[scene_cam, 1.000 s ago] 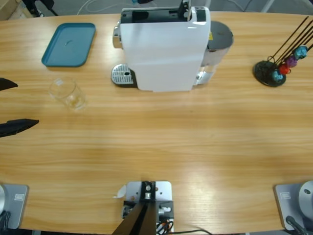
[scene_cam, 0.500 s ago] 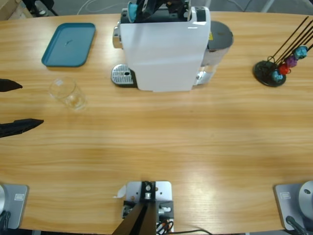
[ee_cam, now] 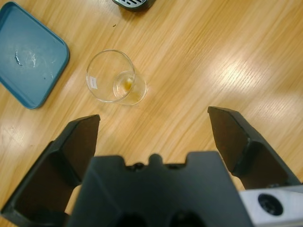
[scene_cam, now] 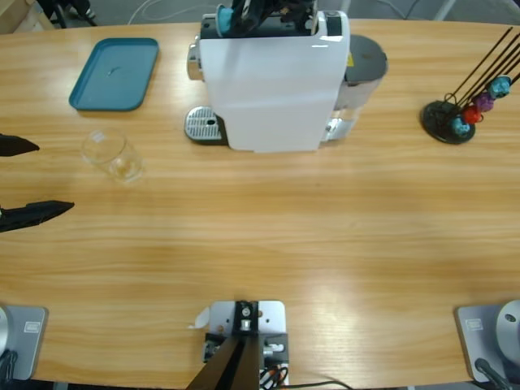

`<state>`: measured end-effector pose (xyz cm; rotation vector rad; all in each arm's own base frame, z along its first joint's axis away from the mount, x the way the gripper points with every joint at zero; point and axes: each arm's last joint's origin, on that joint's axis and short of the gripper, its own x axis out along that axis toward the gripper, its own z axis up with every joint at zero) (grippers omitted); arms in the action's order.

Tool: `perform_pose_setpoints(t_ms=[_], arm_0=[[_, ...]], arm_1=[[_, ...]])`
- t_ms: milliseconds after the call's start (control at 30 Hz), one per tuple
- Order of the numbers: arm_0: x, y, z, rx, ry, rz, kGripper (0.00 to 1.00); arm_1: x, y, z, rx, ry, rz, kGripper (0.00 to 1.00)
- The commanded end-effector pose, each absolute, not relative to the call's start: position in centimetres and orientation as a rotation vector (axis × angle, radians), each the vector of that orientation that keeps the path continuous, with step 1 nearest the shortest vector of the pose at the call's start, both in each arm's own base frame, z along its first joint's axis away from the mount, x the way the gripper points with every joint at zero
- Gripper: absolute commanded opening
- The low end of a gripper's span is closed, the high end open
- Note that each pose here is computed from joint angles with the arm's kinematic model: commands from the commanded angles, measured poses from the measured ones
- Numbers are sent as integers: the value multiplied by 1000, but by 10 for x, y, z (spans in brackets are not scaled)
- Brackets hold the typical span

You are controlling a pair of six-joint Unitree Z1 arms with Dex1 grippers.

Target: Pour coffee

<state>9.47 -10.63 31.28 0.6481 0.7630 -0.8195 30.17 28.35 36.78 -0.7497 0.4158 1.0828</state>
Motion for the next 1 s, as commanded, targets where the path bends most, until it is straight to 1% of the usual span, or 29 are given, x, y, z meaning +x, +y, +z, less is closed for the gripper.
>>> perform_pose_setpoints(t_ms=[33,167,200,233,300,333,367,400,433,467,500,533,567,633,700,767,833,900,933,1000], arm_0=[[96,-106,302,648,803,-797,996],[95,-105,301,646,802,-796,996],[96,-105,301,646,802,-795,996],[96,-105,302,646,801,-796,996],[97,-106,302,639,792,-793,996],[97,-106,303,632,785,-789,996],[97,-107,305,626,772,-786,996],[97,-106,307,618,756,-783,996],[96,-105,309,607,744,-781,996],[96,-105,310,590,739,-775,996],[96,-104,311,573,741,-769,996],[96,-105,311,563,744,-763,996],[97,-105,312,555,737,-753,996],[101,-107,318,533,725,-726,996],[103,-110,322,512,724,-717,996],[105,-111,323,492,725,-712,996],[105,-111,324,484,718,-711,996],[103,-109,327,469,708,-708,996],[102,-109,327,467,705,-708,996],[102,-108,328,464,701,-711,996]], arm_1=[[306,286,360,-777,438,1063,992],[299,290,367,-766,412,1080,977],[293,292,372,-753,398,1095,858],[287,296,377,-729,384,1114,689],[271,305,387,-643,387,1135,389],[260,309,393,-602,400,1150,153],[248,311,397,-588,398,1171,1],[236,313,403,-581,388,1159,0],[225,313,409,-562,382,1101,0],[216,311,408,-536,394,1049,0],[207,303,404,-477,420,1002,0],[203,295,400,-399,455,951,0],[198,285,395,-290,488,885,0],[187,256,385,-96,541,677,0],[173,229,382,6,547,538,0],[162,207,388,45,514,454,0],[156,196,395,61,488,436,0],[153,190,399,73,480,424,0],[155,189,398,80,479,405,0],[168,189,398,109,468,355,0]])
